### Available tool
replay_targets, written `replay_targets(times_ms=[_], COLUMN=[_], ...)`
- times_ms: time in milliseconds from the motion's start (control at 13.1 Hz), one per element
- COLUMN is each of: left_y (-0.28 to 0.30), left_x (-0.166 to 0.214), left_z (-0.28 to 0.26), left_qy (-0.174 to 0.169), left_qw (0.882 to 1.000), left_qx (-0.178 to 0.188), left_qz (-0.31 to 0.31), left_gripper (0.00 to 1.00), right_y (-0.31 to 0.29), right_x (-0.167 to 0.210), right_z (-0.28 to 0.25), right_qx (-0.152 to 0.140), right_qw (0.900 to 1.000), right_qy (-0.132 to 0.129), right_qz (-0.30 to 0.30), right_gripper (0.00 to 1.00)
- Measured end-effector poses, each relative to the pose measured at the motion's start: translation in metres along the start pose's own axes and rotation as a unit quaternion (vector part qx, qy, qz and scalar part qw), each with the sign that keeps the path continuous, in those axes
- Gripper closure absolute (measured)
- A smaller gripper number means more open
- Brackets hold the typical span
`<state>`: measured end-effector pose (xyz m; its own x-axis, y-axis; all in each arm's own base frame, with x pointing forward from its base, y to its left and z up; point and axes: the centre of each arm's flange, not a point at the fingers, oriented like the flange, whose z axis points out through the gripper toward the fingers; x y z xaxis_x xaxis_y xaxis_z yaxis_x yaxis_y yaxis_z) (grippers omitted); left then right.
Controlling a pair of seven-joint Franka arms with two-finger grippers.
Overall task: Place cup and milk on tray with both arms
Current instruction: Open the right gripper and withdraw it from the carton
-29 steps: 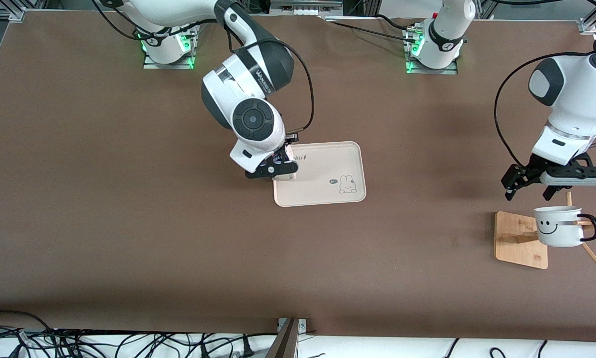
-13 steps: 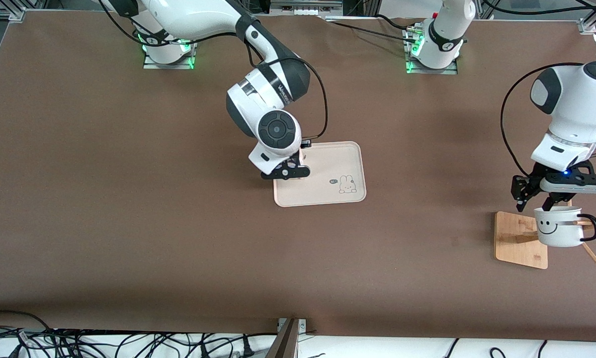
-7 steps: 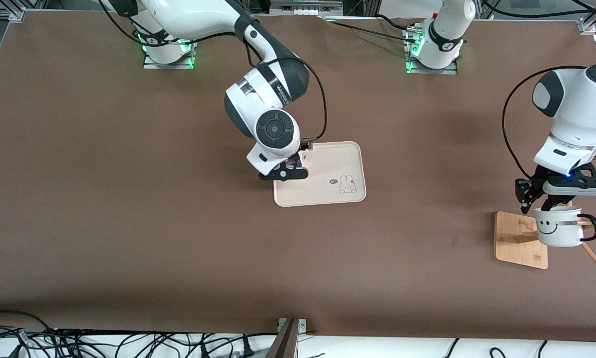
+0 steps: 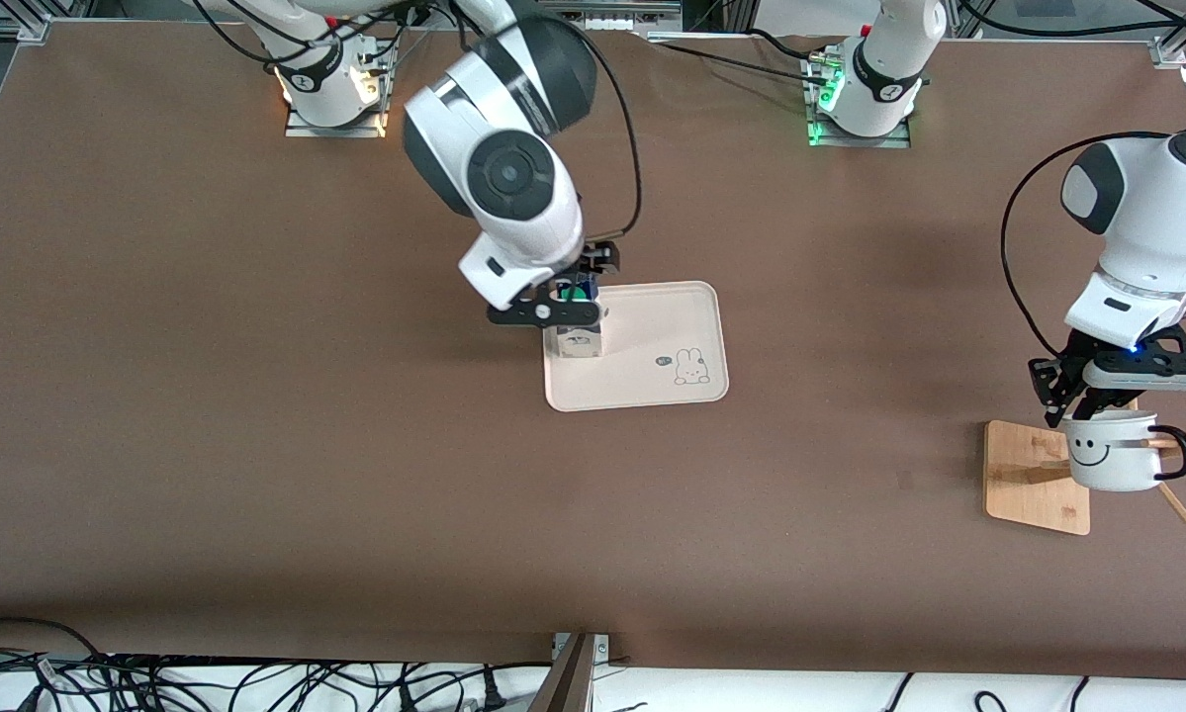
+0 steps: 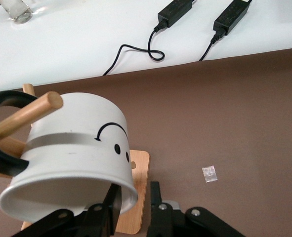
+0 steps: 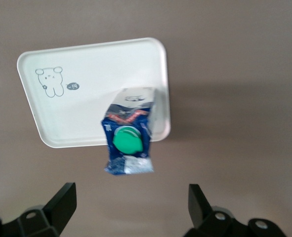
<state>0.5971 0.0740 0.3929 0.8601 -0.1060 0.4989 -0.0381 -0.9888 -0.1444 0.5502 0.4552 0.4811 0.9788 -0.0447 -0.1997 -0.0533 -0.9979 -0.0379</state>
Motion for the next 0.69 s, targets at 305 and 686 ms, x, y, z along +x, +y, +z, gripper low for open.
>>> replay_targets(times_ms=[305, 686], left_y=[-0.002, -0.005], left_x=[0.000, -0.001], left_z=[0.000, 0.000], left_qy=[0.000, 0.000], left_qw=[1.000, 1.000], left_qx=[0.001, 0.002], left_qz=[-0.001, -0.003], left_gripper=[0.81, 0.94], right_y=[0.099, 0.178], right_x=[0.015, 0.039], right_z=[-0.098, -0.117], right_qx=[0.029, 0.039], right_qw=[0.998, 0.996], right_qy=[0.022, 0.021], right_qz=[0.057, 0.074], right_gripper=[0.00, 0.00])
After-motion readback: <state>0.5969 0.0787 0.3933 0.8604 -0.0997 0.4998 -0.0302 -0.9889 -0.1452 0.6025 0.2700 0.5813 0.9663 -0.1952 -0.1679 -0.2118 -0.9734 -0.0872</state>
